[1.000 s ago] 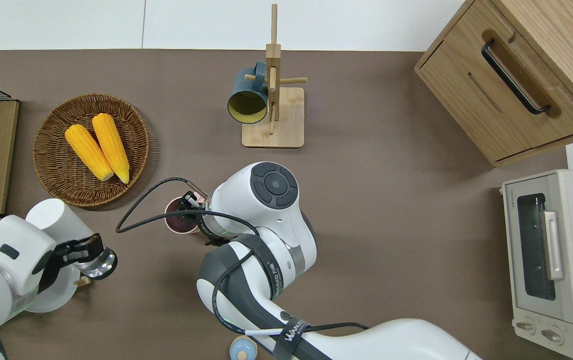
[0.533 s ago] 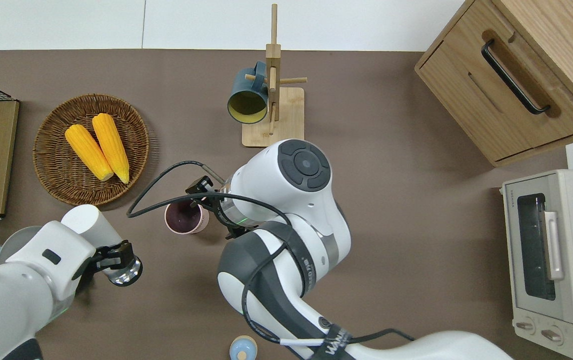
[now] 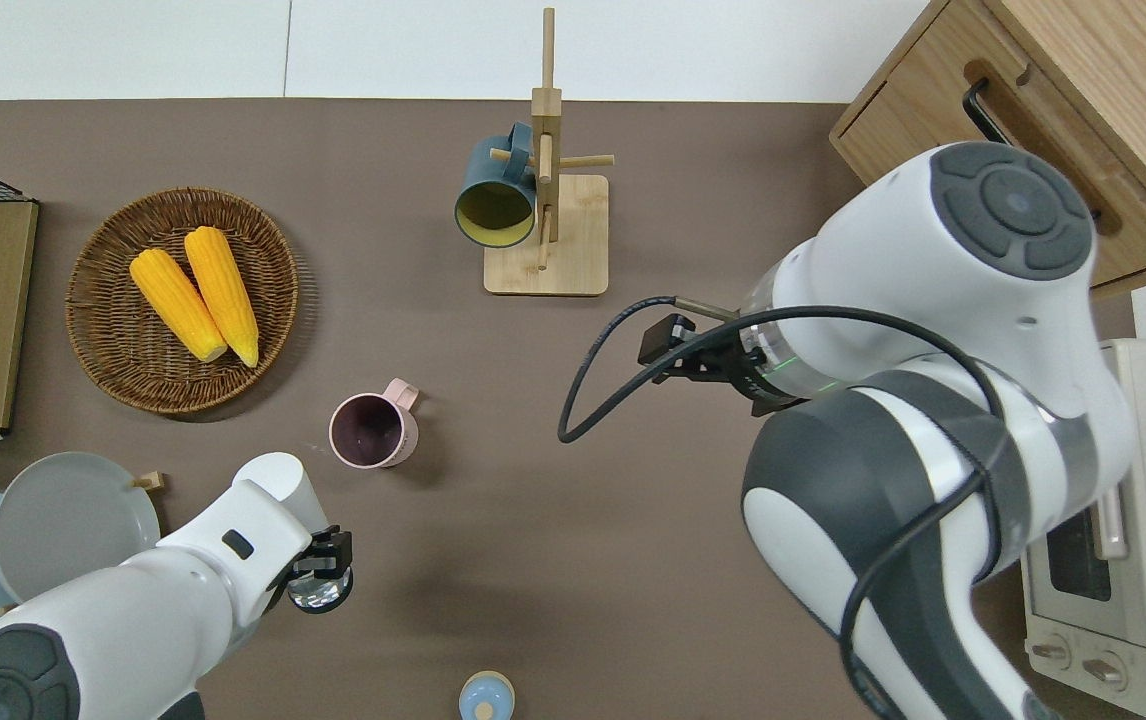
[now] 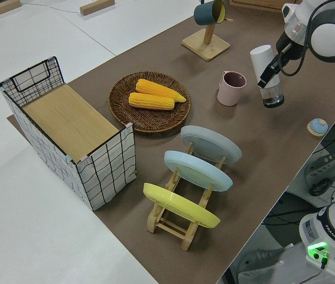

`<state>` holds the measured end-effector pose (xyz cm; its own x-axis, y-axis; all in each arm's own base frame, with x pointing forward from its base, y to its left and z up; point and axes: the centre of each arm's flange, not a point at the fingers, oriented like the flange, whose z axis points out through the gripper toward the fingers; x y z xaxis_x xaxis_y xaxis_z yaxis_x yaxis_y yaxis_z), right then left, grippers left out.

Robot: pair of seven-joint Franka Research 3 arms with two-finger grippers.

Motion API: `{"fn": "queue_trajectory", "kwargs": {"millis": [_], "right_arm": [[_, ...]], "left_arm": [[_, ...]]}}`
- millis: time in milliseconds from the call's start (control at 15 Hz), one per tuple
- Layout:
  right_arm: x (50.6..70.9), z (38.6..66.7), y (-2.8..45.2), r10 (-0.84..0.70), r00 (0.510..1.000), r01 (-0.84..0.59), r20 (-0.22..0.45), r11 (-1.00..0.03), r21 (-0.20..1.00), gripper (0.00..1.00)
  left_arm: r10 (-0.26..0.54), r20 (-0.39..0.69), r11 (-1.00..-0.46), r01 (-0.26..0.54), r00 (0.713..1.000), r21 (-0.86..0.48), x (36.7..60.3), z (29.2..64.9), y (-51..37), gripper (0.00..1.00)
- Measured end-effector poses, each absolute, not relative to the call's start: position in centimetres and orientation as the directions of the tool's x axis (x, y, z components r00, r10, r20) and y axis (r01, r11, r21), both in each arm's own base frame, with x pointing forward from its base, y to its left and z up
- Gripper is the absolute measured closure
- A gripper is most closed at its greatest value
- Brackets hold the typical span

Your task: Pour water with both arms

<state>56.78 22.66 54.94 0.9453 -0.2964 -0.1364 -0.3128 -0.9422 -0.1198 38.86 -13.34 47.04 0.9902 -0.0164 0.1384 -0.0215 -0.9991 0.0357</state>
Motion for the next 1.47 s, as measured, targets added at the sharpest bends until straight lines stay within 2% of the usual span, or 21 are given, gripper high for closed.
{"fn": "queue_trajectory", "kwargs": {"millis": [200,467,1000,1467], "right_arm": [[57.9,56.5,15.0,-0.178,0.98,-0.185,-0.085,-0.978,-0.091,0.0],[58.0,58.2,8.4,-0.069,0.997,-0.07,-0.045,-0.997,-0.026,0.01],[56.5,61.4,2.4,0.01,1.0,0.01,-0.02,-1.0,0.005,0.0],[54.9,63.3,1.1,0.05,0.999,0.05,-0.021,-0.998,0.035,0.0]], "left_arm": [[-0.042,0.102,-0.999,-0.045,0.994,0.025,38.8,45.3,-14.7,0.37],[-0.065,0.074,-0.998,-0.066,0.995,0.013,38.7,44.1,-15.8,0.37],[-0.074,0.027,-0.997,-0.074,0.997,0.006,39.0,42.1,-16.2,0.37],[-0.068,-0.038,-0.998,-0.068,0.997,0.002,39.5,41.3,-16.3,0.37]]}}
